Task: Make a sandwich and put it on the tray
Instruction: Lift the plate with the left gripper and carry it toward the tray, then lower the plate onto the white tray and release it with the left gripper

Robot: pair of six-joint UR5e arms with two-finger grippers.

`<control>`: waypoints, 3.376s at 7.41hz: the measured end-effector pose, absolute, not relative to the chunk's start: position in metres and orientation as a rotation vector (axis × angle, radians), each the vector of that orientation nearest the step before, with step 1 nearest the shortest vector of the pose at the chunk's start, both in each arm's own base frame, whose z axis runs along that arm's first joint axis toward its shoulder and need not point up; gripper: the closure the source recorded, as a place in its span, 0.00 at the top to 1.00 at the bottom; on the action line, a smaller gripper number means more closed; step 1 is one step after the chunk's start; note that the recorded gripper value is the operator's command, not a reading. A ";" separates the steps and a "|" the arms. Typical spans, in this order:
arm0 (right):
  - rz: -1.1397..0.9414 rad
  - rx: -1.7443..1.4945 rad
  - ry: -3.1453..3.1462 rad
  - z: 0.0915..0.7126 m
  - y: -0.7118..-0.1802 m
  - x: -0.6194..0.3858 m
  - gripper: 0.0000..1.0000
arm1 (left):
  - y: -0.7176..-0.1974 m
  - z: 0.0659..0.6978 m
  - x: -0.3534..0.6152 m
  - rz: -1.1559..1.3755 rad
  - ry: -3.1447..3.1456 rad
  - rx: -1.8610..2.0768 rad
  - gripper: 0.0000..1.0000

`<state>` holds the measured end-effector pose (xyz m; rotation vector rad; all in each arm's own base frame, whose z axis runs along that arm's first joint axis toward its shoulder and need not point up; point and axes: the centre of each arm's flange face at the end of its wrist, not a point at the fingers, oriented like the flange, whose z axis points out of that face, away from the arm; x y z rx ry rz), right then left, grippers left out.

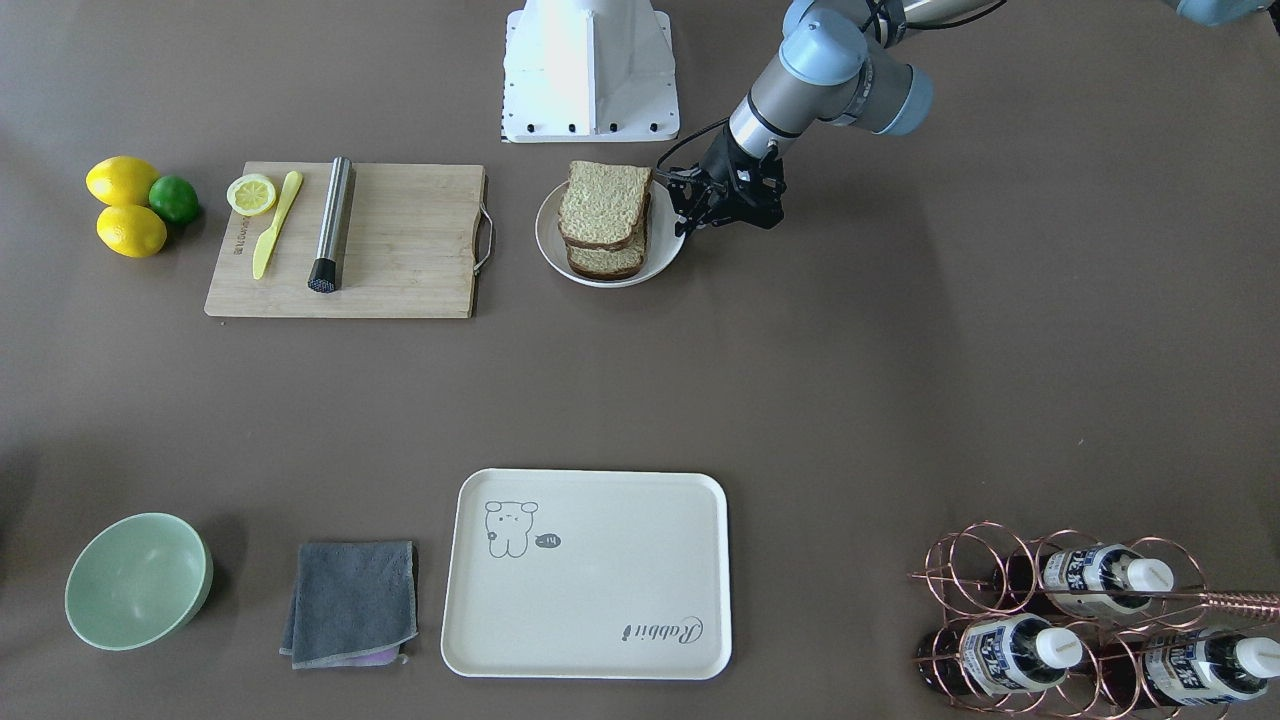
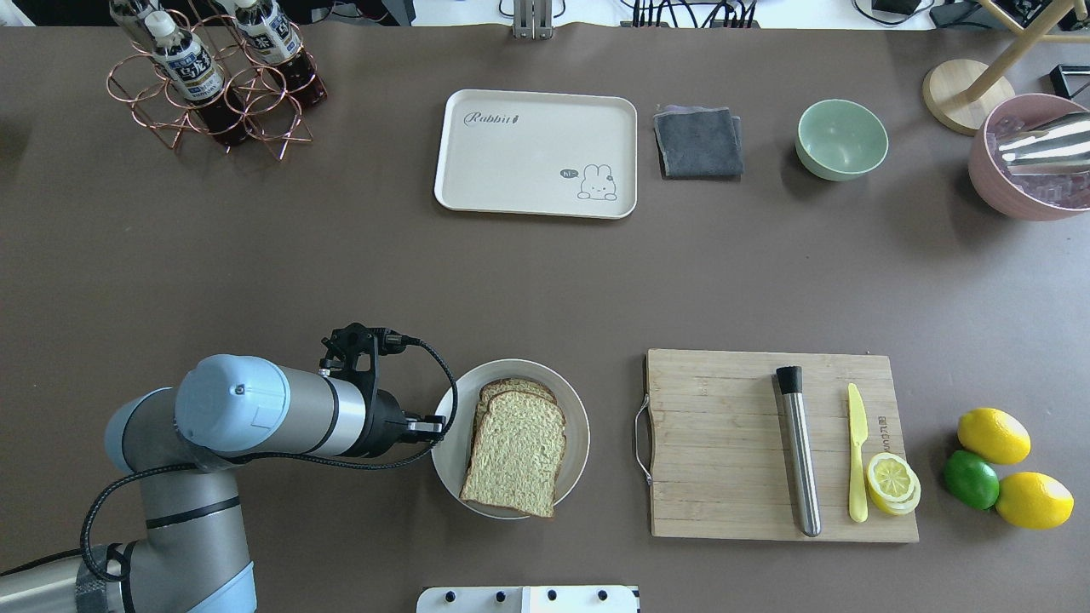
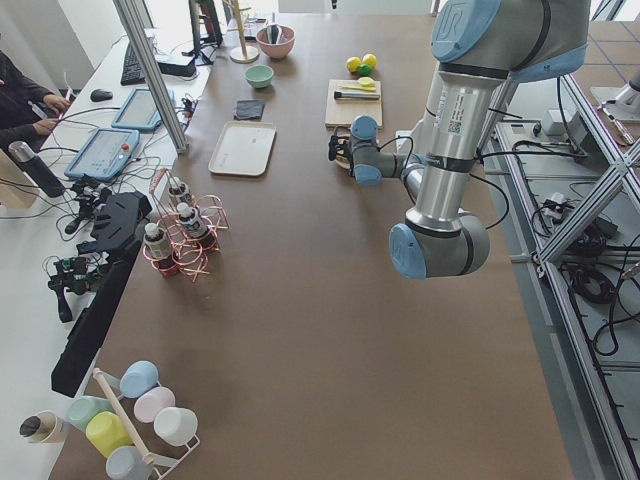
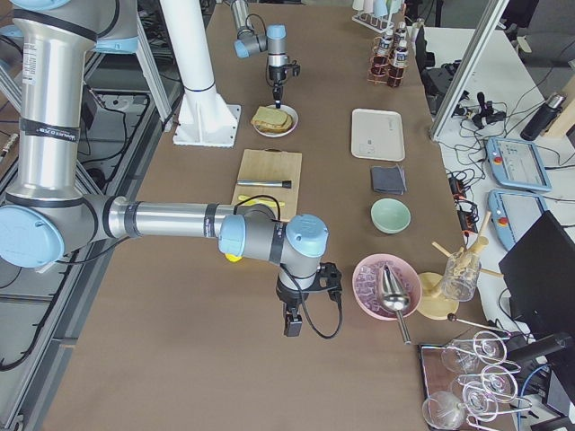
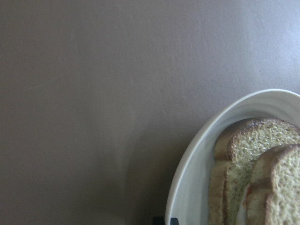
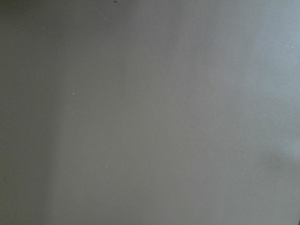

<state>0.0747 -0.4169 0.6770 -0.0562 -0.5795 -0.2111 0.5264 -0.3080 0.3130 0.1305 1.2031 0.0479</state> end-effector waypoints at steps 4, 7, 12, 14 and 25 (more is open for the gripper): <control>-0.209 -0.062 -0.579 0.681 -0.417 0.075 1.00 | -0.405 0.301 0.500 0.017 1.208 0.116 0.00; -0.208 -0.068 -0.580 0.684 -0.417 0.075 1.00 | -0.521 0.287 0.491 -0.018 1.200 0.055 0.00; -0.208 -0.064 -0.580 0.682 -0.419 0.075 1.00 | -0.645 0.253 0.502 -0.097 1.153 0.009 0.00; -0.209 -0.064 -0.580 0.682 -0.420 0.074 1.00 | -0.680 0.243 0.513 -0.124 1.128 0.004 0.00; -0.207 -0.068 -0.595 0.684 -0.420 0.073 1.00 | -0.729 0.244 0.515 -0.201 1.064 0.123 0.99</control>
